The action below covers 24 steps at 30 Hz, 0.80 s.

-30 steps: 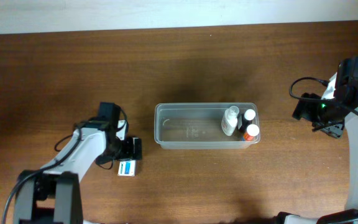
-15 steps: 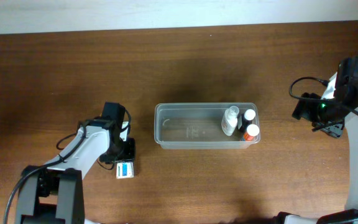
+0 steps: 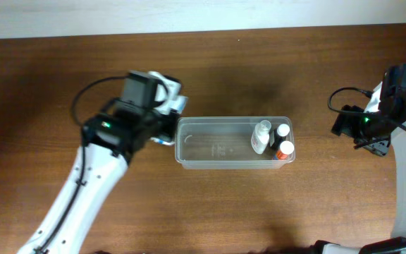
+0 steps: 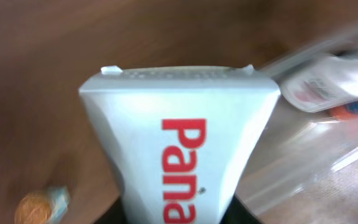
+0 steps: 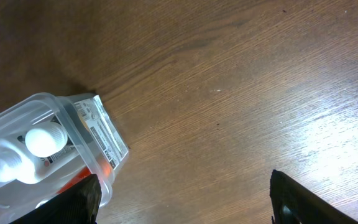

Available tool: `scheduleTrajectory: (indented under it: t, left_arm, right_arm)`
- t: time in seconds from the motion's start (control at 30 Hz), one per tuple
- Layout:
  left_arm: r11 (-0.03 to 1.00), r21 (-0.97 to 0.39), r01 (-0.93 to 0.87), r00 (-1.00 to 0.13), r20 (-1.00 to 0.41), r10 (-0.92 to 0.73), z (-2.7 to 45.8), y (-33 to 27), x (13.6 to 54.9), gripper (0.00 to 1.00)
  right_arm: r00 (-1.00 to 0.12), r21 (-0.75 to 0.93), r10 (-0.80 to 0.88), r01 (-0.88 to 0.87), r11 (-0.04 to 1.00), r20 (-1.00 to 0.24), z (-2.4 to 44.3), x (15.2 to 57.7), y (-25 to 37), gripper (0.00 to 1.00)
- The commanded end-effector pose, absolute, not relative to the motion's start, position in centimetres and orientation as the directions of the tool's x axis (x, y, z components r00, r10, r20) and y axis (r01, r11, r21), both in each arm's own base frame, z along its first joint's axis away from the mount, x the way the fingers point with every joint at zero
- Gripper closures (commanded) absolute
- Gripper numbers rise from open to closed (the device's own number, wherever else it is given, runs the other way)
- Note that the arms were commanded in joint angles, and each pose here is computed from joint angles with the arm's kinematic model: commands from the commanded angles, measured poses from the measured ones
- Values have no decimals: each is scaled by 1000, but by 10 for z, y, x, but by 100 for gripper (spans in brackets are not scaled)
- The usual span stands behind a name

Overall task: Pack container
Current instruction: 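Lay the Panadol box flat inside the container and release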

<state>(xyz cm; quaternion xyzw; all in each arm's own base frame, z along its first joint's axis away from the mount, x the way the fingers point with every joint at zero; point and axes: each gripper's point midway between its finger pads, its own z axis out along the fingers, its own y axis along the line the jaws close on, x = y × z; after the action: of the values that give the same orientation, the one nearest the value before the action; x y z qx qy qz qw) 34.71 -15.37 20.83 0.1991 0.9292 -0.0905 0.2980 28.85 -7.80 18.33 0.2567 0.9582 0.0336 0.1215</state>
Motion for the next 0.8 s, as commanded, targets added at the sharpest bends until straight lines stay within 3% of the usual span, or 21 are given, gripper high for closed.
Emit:
scheduleTrajectory:
  t: [0.0,0.1,0.3,0.4,0.43,0.53,0.6,0.77]
  left_arm:
    - [676,100,730,-497,-602,625,201,-222,329,76]
    - [595,128,794,-433,-568,700,181,-250,323,74]
    - [549,93,831,-461,-439,772,117,-268,318,66]
    - [547,83,833,-471,-413,779,105,-268,318,52]
    - [547,84,833,-471,-414,779,105,-268,319,35]
    - [553,94,828,-464,-439,769,117,-269,322,20]
    - [622,142,770,-497,-477,725,141,-259,332,7]
    - [806,189,561,-595,-584,552,211,-195,346,1]
  right_arm:
    - [-846,132,490,472,871,-209,181,289,-76,21]
    - [-846,132,490,472,872,-209,181,289,-76,21]
    - [-846,132,490,472,872,-209,181,289,-76,22]
    - [-846,131,490,472,872,-209,181,289,-76,21]
    - [-846,132,490,472,872,-209,181,289,-76,21]
    - [-847,131,489,472,872,-209,181,289,-76,21]
    - [-854,128,476,459,879,-211,181,289,-76,21]
    - [-854,128,476,459,879,-211,181,289,-76,21]
